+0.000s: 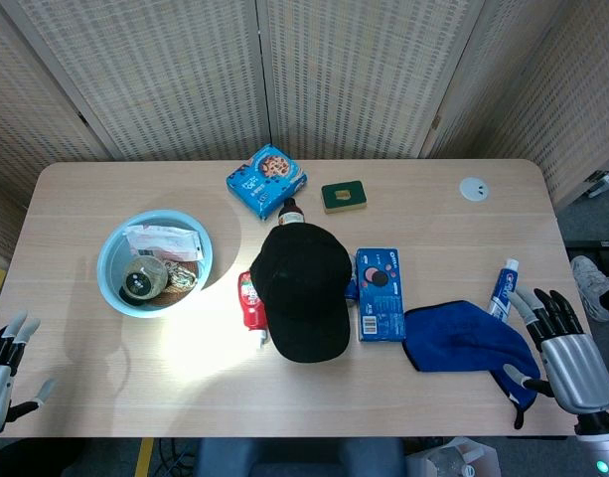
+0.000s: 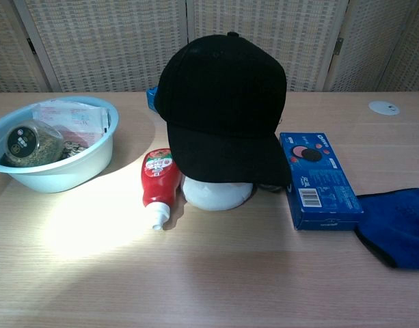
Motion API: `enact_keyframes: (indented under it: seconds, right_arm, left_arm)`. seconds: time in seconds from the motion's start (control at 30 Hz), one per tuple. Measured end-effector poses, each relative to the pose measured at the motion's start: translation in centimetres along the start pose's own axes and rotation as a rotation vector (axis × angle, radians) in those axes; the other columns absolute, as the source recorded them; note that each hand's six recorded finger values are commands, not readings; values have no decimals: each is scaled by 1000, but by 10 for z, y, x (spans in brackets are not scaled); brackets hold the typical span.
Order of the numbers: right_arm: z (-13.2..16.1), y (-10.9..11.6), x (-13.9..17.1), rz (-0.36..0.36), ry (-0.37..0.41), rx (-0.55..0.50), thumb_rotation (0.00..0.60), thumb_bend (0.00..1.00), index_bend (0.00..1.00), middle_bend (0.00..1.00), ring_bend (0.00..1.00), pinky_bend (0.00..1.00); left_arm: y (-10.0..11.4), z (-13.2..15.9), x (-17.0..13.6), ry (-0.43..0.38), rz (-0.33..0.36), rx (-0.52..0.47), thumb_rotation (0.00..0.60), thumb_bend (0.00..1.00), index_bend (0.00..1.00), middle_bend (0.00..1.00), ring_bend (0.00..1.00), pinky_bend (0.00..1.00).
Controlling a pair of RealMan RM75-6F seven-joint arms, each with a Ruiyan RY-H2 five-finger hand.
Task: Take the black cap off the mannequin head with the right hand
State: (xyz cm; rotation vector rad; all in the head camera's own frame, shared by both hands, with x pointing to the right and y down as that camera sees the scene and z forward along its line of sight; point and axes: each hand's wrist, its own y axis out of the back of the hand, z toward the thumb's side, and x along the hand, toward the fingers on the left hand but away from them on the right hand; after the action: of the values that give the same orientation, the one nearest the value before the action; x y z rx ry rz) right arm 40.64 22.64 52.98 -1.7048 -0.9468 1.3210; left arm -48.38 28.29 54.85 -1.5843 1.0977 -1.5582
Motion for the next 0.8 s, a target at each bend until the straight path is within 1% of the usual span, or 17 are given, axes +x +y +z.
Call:
enact_keyframes:
  seconds: [0.23,0.4,0.6,0.8]
  right_arm:
    - [1,0,-2,-6,11,-2,600,0,0,44,0,0]
    - [7,-2,-5,2,39,-1,600,0,0,44,0,0]
    - [22,-5,-13,2,100,10,600,0,0,44,0,0]
    - [45,-9,-24,14,188,38,600,0,0,42,0,0]
  left_arm:
    - [0,0,-1,7,0,0,600,246,17,0,71,7]
    - [1,1,-1,5,0,4,600,246,17,0,71,7]
    - [2,5,0,0,-3,8,600,246,17,0,71,7]
    - [1,6,0,-2,-8,10,600,246,19,0,71,7]
